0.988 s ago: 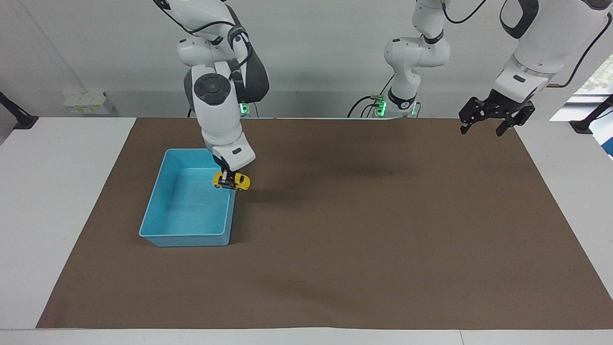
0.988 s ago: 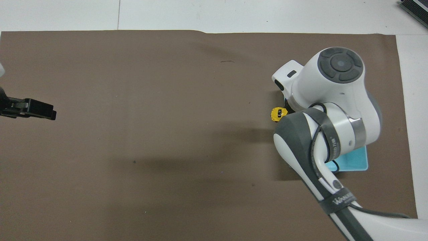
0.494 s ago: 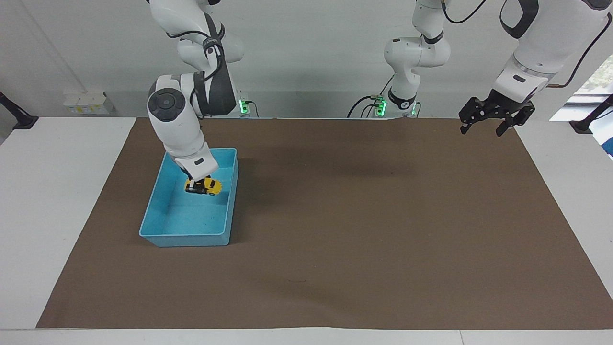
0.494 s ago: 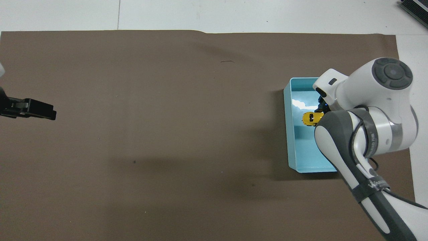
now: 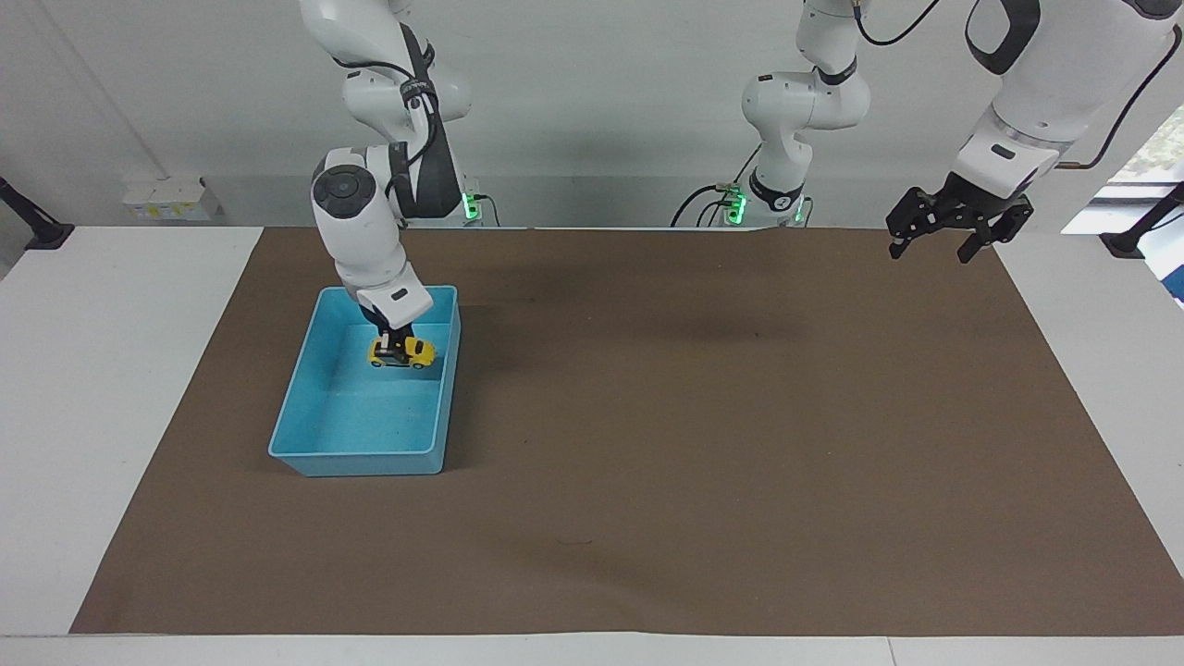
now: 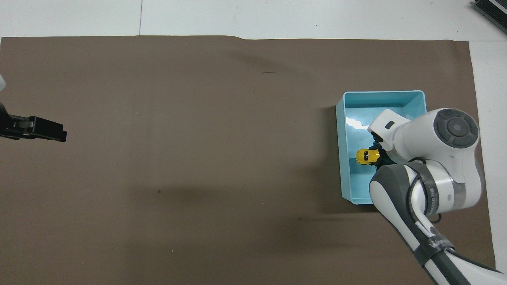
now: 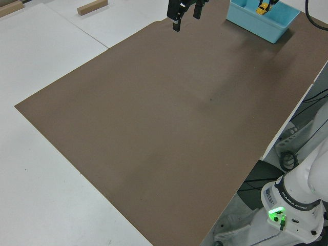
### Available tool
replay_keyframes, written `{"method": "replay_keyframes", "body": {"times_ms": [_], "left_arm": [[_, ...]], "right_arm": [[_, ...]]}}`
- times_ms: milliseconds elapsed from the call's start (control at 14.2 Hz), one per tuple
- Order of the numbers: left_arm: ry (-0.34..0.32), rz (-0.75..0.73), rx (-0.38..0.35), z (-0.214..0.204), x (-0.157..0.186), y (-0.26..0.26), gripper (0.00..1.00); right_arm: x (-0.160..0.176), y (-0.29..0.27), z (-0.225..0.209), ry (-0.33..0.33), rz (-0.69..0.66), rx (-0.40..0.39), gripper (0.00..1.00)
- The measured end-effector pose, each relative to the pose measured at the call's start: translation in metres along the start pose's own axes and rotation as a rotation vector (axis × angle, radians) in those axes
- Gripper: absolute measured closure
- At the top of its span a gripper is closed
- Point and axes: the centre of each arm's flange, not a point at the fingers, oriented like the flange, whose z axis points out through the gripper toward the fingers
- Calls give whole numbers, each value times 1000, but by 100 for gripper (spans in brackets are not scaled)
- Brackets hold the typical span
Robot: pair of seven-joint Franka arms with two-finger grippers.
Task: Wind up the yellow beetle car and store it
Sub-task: 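Lower the car into the blue bin and open the right gripper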
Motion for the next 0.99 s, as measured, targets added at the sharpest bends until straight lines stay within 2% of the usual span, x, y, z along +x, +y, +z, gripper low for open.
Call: {"method": "replay_keyframes", "body": {"times_ms": [212, 988], "left_arm": [[0, 0, 0, 0, 0, 0, 0], [0, 0, 0, 0, 0, 0, 0]], "right_arm": [[-26, -4, 16, 4, -3, -10, 56], [-27, -1, 44, 11, 0, -16, 56]]}}
